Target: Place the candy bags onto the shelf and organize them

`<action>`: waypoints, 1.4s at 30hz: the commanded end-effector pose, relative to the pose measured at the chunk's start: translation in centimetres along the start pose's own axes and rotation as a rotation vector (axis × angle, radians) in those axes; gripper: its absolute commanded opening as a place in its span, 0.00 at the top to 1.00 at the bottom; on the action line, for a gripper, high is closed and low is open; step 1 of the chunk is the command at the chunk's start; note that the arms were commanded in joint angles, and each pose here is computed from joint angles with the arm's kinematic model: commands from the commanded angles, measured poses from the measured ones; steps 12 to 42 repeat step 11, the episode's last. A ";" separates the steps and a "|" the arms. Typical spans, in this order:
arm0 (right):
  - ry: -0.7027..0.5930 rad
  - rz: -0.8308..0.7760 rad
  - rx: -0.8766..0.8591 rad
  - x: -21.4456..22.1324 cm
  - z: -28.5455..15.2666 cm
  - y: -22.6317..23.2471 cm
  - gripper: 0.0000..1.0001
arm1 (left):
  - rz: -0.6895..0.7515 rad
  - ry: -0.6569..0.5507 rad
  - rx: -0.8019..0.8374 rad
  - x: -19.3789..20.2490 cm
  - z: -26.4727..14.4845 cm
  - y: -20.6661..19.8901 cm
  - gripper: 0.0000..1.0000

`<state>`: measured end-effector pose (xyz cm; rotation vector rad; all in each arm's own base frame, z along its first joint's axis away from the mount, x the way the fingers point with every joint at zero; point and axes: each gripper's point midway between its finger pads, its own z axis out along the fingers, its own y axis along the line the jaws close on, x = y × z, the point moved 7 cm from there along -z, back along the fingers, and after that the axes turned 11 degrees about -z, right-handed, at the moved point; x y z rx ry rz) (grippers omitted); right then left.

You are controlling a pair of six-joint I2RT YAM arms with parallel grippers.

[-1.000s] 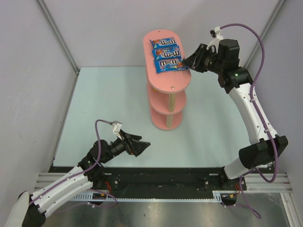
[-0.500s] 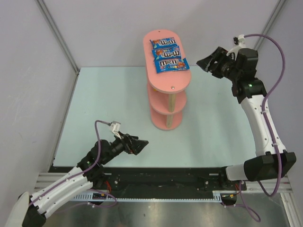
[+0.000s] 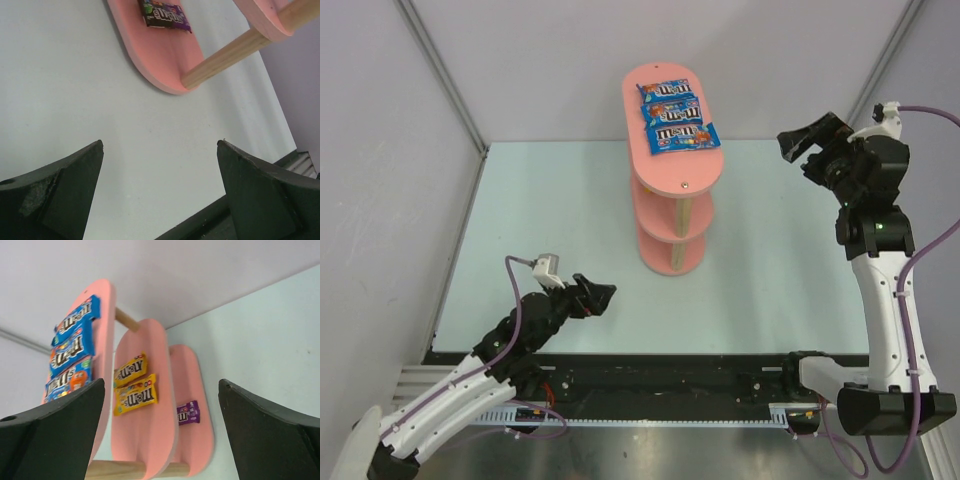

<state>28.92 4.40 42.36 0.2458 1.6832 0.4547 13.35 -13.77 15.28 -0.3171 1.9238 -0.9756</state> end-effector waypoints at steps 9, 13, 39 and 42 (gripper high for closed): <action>-0.093 0.080 0.206 -0.7 -1.1 -3.6 0.00 | -0.019 -0.170 -0.095 -3.7 -2.0 -0.5 0.00; -0.094 0.085 0.212 -0.7 -0.9 -3.8 0.00 | -0.012 -0.191 -0.136 -4.1 -2.2 -0.3 0.00; -0.094 0.085 0.212 -0.7 -0.9 -3.8 0.00 | -0.012 -0.191 -0.136 -4.1 -2.2 -0.3 0.00; -0.094 0.085 0.212 -0.7 -0.9 -3.8 0.00 | -0.012 -0.191 -0.136 -4.1 -2.2 -0.3 0.00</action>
